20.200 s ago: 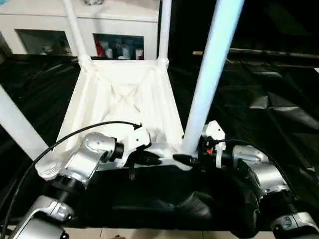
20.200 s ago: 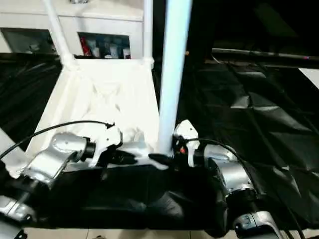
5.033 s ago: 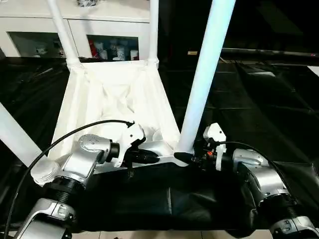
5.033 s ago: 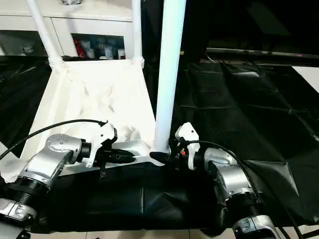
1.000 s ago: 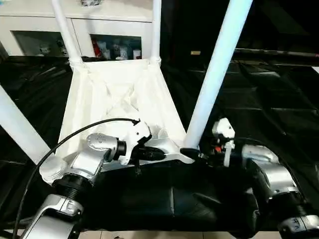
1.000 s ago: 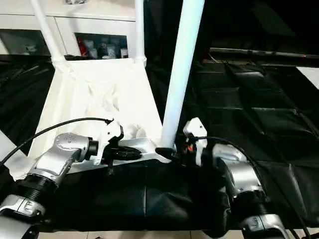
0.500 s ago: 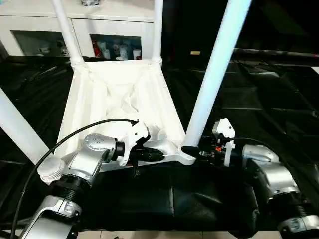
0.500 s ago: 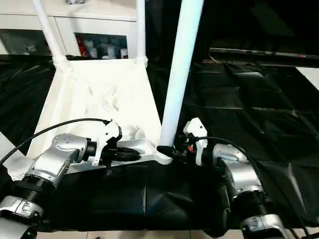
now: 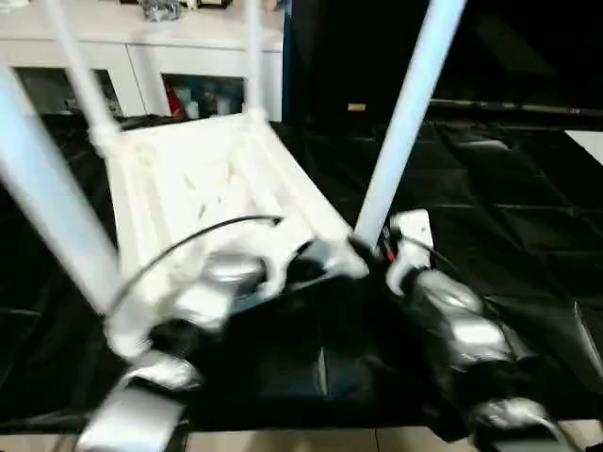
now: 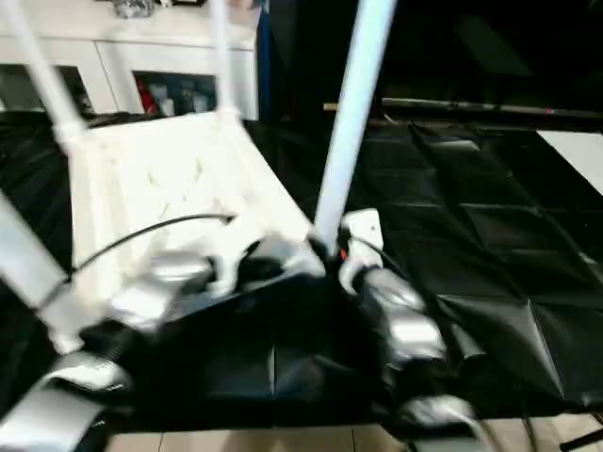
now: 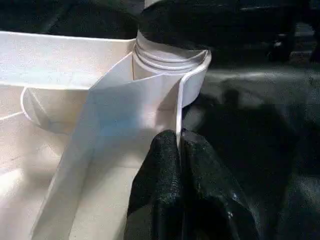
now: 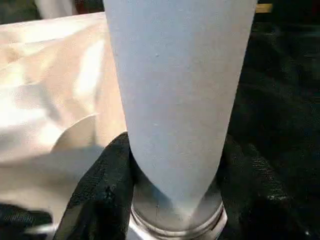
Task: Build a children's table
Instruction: Rotate leg to tighten
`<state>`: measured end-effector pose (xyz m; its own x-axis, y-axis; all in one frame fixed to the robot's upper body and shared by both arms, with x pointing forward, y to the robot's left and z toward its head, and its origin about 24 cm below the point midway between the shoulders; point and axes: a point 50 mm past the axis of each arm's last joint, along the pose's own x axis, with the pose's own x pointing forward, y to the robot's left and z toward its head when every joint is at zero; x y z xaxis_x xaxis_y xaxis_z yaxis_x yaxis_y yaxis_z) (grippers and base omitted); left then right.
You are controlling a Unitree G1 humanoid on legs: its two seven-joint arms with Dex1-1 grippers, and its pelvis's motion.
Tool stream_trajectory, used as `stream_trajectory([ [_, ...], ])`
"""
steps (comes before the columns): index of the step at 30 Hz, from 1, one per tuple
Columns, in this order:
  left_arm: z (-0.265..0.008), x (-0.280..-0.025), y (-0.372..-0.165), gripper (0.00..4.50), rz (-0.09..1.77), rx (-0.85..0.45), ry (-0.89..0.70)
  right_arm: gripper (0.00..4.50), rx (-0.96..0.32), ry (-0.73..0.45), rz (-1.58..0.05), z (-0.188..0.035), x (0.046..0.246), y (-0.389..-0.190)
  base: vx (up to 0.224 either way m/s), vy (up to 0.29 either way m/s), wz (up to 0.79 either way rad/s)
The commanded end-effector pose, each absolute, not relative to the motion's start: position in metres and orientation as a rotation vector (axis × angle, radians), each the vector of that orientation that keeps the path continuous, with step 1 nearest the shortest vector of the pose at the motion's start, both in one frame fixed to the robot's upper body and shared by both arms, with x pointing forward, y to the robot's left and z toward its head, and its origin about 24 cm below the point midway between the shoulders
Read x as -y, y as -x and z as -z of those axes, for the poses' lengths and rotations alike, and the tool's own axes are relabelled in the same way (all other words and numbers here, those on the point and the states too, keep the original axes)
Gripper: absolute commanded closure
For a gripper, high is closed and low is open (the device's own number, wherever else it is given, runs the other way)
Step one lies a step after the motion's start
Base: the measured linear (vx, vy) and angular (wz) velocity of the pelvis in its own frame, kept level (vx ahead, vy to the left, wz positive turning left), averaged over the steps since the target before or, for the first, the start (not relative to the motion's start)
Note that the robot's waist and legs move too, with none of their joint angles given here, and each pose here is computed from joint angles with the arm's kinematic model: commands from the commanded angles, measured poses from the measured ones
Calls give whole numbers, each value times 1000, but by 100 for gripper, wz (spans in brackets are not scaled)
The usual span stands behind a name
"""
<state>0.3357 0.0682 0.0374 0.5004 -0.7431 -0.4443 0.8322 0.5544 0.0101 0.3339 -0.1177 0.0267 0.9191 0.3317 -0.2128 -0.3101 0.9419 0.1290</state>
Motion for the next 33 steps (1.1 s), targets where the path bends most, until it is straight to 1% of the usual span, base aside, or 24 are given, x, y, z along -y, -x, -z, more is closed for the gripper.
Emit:
stream_trajectory([
  [1, -25, -59, -330, 450, 947, -457, -238, 252, -349, -103, -382, -7, 92, -324, 0, 0, 0],
  [3, -23, -57, -330, 450, 955, -460, -262, 252, -314, -70, -420, -11, 83, -325, 0, 0, 0],
  [6, -22, -64, -330, 450, 956, -475, -259, 252, -268, -97, -446, -17, 88, -327, 0, 0, 0],
  [7, -21, -68, -329, 450, 974, -488, -260, 252, -232, -103, -468, -22, 94, -328, 0, 0, 0],
  [8, -21, -69, -329, 450, 976, -489, -260, 217, -230, -103, -470, -22, 94, -328, 0, 0, 0],
  [10, -22, -75, -328, 450, 992, -504, -261, 182, -204, -96, -517, -26, 102, -328, 0, 0, 0],
  [11, -22, -75, -328, 450, 993, -504, -261, 180, -203, -95, -519, -27, 102, -328, 0, 0, 0],
  [13, -22, -87, -326, 450, 1035, -542, -265, 173, -189, -53, -622, -32, 118, -325, 0, 0, 0],
  [15, -22, -96, -323, 450, 1075, -567, -277, 149, -196, -48, -681, -36, 128, -323, 0, 0, 0],
  [17, -23, -100, -321, 450, 1106, -577, -276, 129, -216, -35, -740, -37, 134, -320, 0, 0, 0],
  [18, -24, -103, -319, 450, 1128, -582, -281, 129, -225, -19, -775, -38, 138, -318, 0, 0, 0],
  [19, -24, -103, -319, 450, 1128, -582, -281, 129, -225, -19, -775, -38, 138, -318, 0, 0, 0],
  [21, -27, -115, -312, 450, 1230, -592, -291, 129, -262, 9, -896, -40, 150, -311, 0, 0, 0],
  [24, -32, -123, -303, 450, 1327, -603, -275, 129, -272, 13, -975, -44, 155, -306, 0, 0, 0],
  [28, -34, -128, -298, 450, 1351, -617, -261, 129, -281, 5, -1020, -45, 155, -305, 0, 0, 0],
  [29, -34, -128, -298, 450, 1351, -618, -261, 155, -282, 4, -1023, -45, 155, -304, 0, 0, 0],
  [33, -34, -131, -299, 450, 1326, -612, -257, 167, -294, 7, -1050, -44, 154, -303, 0, 0, 0],
])
